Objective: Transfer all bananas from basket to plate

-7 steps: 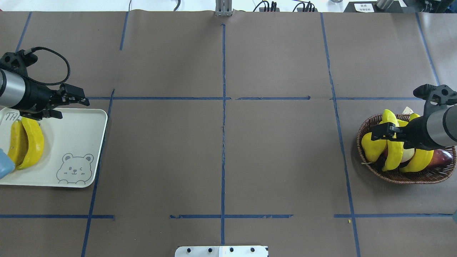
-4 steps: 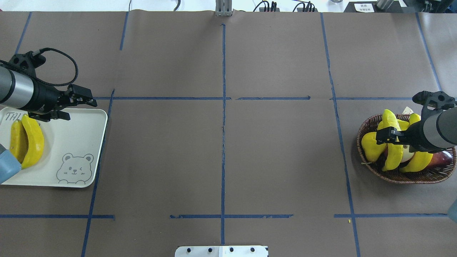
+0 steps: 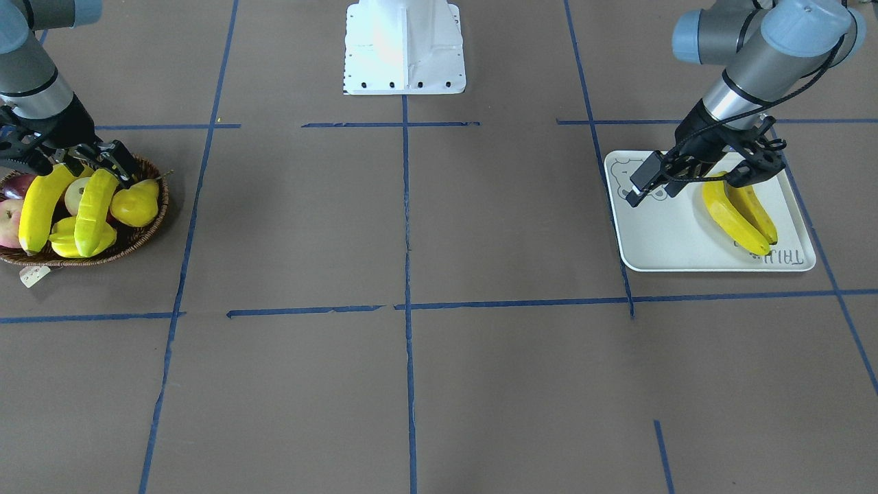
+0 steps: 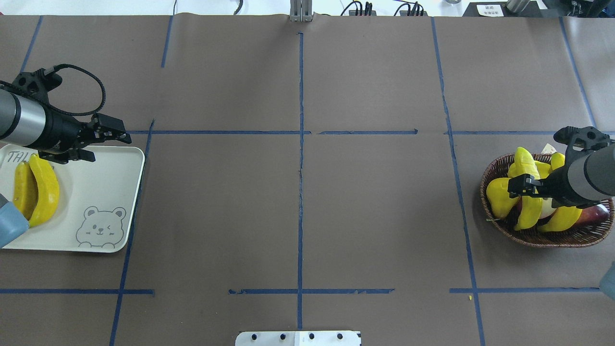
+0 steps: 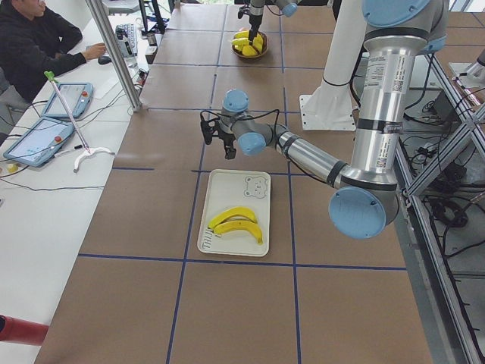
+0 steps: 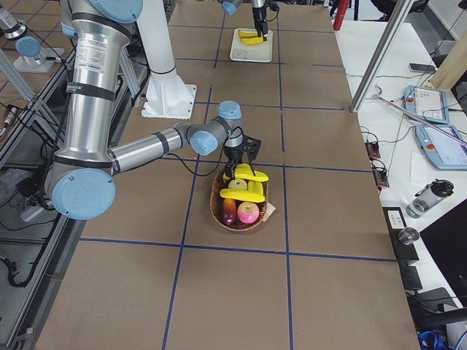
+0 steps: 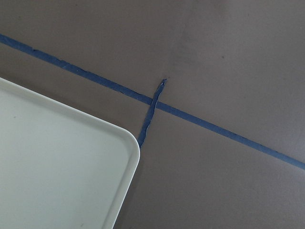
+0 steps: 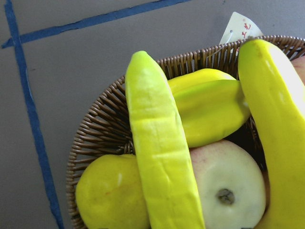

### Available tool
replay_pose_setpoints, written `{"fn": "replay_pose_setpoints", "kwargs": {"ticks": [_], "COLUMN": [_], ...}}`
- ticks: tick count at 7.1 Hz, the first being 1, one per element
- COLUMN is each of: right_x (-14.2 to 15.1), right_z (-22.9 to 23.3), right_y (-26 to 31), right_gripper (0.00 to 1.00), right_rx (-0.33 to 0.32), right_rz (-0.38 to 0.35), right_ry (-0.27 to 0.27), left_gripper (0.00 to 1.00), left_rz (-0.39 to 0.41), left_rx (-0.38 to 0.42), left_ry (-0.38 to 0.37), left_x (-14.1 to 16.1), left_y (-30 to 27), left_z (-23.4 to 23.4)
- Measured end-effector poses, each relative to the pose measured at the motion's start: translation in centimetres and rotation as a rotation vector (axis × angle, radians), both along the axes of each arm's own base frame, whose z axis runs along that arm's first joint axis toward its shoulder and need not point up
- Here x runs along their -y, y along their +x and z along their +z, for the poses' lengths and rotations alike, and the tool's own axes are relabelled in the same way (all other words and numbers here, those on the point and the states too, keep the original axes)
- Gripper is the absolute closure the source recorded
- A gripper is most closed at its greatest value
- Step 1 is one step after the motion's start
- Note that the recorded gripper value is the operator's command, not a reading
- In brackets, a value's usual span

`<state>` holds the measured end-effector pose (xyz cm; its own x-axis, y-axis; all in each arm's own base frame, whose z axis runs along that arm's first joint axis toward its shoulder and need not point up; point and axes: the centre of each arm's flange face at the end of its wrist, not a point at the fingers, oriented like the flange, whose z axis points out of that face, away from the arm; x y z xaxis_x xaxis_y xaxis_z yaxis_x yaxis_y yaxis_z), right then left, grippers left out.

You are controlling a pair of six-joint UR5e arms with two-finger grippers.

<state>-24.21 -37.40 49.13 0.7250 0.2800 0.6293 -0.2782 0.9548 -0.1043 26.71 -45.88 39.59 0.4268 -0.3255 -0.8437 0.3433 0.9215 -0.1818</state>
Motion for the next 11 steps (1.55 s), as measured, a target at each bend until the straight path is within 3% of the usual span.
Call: {"fn": "replay_pose_setpoints", "kwargs": {"ticks": [1, 2, 3, 5, 8, 10, 11], "right_x": [0.0, 0.1, 0.1, 0.6, 2.8, 4.6, 5.3], "right_z": [0.2, 0.3, 0.4, -0.1, -3.7, -10.1, -14.7], "right_y": [0.0, 0.0, 0.0, 1.2, 8.7, 7.8, 3.9], "right_gripper": [0.64, 0.86, 0.93, 0.98, 1.00, 1.00, 1.00], "right_rx": [-0.002, -0.004, -0.004, 0.029, 0.200, 0.313, 0.371], "right_rz": [0.000, 0.000, 0.000, 0.003, 0.038, -0.007, -0.079], "right_ry": [-0.003, -0.005, -0.006, -0.025, -0.053, 0.039, 0.104], "left_gripper": [0.00, 0.00, 0.00, 0.00, 0.00, 0.00, 0.00], "left_rz": [-0.001, -0.001, -0.001, -0.001, 0.000, 0.016, 0.032], "left_rx": [0.000, 0.000, 0.000, 0.000, 0.000, -0.010, -0.037], "left_ry": [0.000, 0.001, 0.002, 0.004, 0.003, 0.015, 0.029], "left_x": [0.0, 0.0, 0.0, 0.0, -0.1, -0.2, -0.3], "left_y": [0.0, 0.0, 0.0, 0.0, 0.0, 1.0, 2.5], "left_z": [0.0, 0.0, -0.1, -0.1, -0.1, -0.9, -2.7]}}
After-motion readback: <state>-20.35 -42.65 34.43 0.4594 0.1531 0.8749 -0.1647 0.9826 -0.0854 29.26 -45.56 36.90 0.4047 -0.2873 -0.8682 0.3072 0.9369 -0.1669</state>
